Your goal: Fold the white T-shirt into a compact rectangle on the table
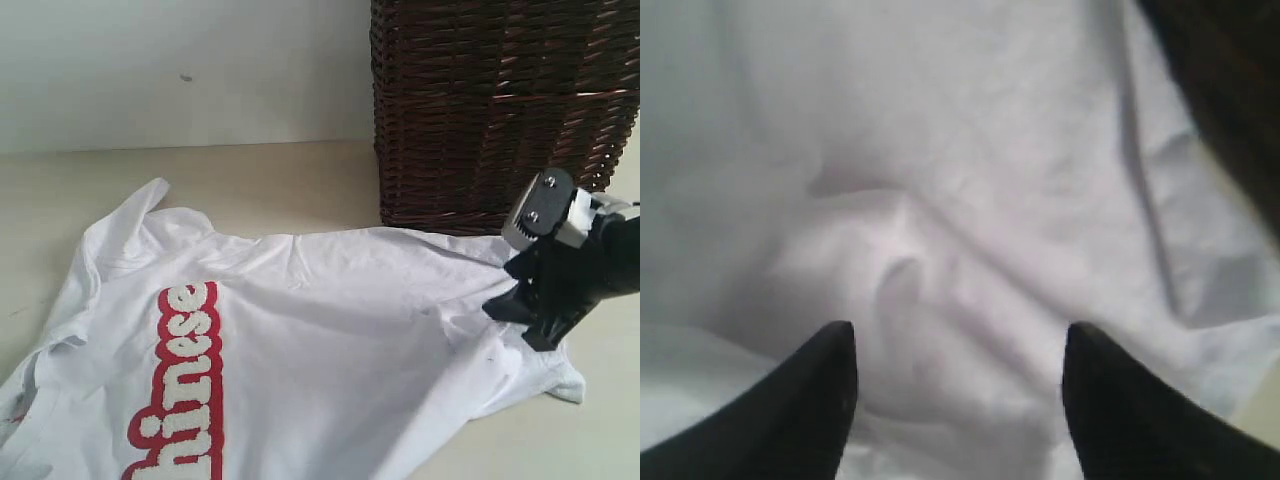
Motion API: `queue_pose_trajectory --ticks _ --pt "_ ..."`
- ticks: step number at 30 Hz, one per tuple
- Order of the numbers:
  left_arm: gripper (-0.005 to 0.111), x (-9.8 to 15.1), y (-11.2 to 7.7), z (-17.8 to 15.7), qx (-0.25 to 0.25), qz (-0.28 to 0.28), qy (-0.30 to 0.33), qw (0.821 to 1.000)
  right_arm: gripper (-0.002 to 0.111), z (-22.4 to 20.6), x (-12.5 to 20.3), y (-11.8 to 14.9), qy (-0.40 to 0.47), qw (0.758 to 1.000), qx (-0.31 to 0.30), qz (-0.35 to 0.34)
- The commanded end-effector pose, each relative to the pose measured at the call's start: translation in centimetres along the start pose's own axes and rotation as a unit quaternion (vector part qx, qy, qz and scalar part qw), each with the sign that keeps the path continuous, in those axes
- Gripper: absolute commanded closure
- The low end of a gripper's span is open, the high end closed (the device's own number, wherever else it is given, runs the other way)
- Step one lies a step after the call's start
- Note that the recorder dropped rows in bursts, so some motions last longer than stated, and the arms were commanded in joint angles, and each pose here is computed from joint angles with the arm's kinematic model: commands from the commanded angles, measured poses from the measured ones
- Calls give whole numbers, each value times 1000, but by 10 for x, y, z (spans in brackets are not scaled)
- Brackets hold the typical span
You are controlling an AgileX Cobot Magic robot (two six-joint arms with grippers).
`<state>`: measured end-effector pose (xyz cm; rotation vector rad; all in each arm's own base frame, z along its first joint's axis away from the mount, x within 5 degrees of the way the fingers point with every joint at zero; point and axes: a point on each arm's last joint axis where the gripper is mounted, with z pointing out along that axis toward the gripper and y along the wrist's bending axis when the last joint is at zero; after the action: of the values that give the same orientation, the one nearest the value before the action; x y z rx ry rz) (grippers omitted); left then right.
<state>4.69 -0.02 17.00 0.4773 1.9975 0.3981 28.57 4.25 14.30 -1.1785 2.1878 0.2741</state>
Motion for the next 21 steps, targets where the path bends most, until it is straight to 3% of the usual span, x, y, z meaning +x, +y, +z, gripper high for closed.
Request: queue_pose_trajectory --ticks 1,4,7,9,14,21 --pt "107 0 0 0 -3 -3 -4 1000 49 -36 -33 -8 -56 996 47 -50" --pt "107 0 0 0 -3 -3 -4 1000 51 -49 -34 5 -34 990 -4 -137" --pt "107 0 0 0 -3 -3 -4 1000 53 -50 -11 29 47 954 -168 -243" --pt "107 0 0 0 -3 -3 -4 1000 55 -48 5 36 99 933 -234 -256" --pt "107 0 0 0 -3 -3 -4 1000 59 -24 24 23 139 942 -167 -255" --pt "107 0 0 0 -3 -3 -4 1000 60 -3 39 18 163 939 -168 -253"
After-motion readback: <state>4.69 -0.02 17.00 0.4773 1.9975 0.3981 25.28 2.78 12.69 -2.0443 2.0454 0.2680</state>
